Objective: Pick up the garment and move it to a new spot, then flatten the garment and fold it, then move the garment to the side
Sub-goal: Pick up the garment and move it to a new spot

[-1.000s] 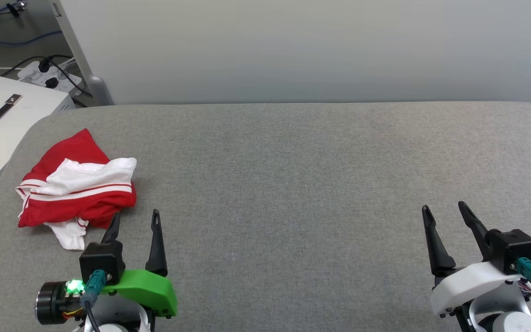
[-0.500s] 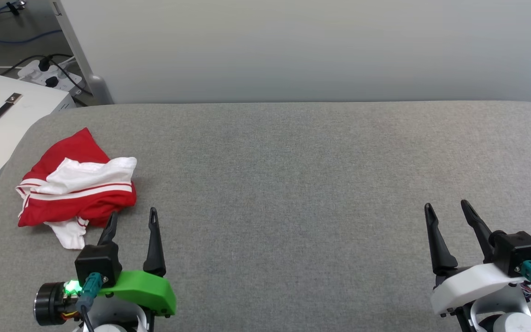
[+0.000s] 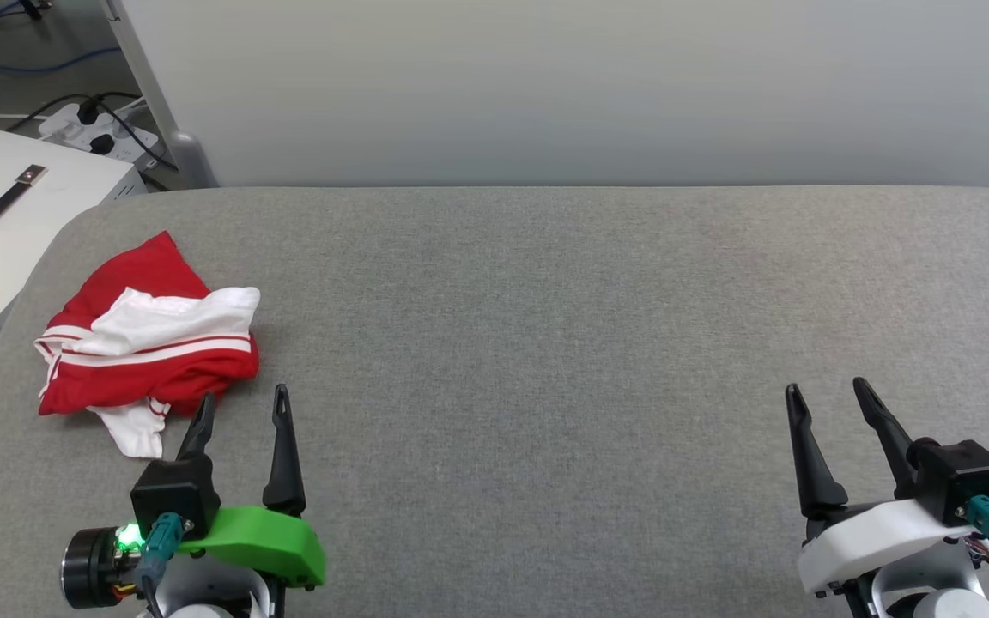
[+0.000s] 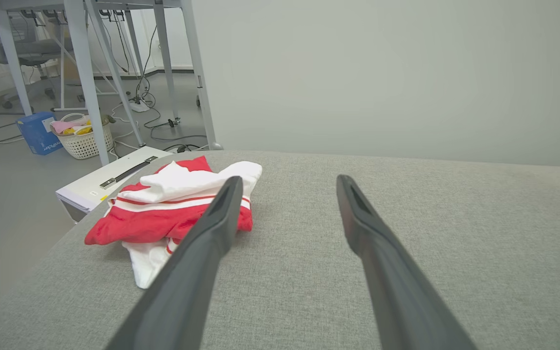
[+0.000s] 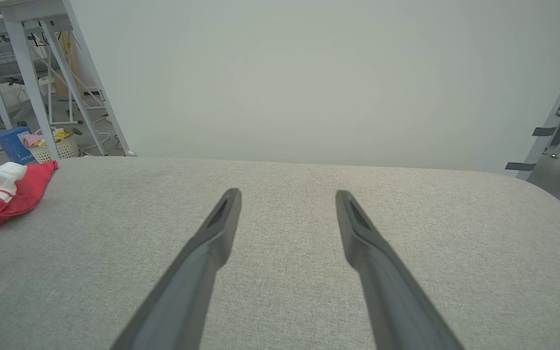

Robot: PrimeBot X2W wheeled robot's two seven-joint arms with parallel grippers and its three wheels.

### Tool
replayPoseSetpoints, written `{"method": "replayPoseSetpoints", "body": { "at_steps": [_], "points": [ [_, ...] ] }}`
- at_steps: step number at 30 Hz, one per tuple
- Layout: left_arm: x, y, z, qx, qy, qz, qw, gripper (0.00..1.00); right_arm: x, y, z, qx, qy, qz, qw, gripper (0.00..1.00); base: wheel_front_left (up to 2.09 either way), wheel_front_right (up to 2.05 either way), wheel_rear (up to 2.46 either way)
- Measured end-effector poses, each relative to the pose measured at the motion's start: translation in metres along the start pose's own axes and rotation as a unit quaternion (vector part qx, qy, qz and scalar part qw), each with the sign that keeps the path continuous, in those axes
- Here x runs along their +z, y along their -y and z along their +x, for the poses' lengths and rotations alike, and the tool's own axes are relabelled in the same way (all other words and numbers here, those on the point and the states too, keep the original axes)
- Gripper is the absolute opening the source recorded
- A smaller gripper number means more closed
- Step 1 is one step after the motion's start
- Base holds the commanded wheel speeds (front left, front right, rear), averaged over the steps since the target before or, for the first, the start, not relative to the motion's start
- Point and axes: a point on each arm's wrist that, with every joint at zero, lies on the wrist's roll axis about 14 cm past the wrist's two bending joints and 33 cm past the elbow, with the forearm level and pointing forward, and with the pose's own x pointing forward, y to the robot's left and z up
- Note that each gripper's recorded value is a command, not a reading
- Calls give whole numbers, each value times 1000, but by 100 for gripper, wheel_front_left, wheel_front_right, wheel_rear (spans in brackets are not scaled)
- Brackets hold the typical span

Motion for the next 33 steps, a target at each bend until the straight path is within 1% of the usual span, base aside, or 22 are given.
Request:
{"method": "replayPoseSetpoints", "body": {
  "at_steps": [7, 20, 27, 33],
  "points": [
    [1, -14, -5, 22, 6, -5, 1000, 100, -1, -15, 6, 23, 4, 3, 1000, 100, 0, 0, 0],
    [1, -63, -27, 98, 11, -10, 995, 100, -5, -61, 25, 94, 9, 13, 995, 100, 0, 0, 0],
    [0, -89, -45, 143, 12, -19, 989, 100, -6, -91, 35, 140, 14, 19, 990, 100, 0, 0, 0],
    [-2, -111, -63, 181, 12, -22, 983, 100, -5, -119, 42, 182, 22, 24, 983, 100, 0, 0, 0]
  ]
}}
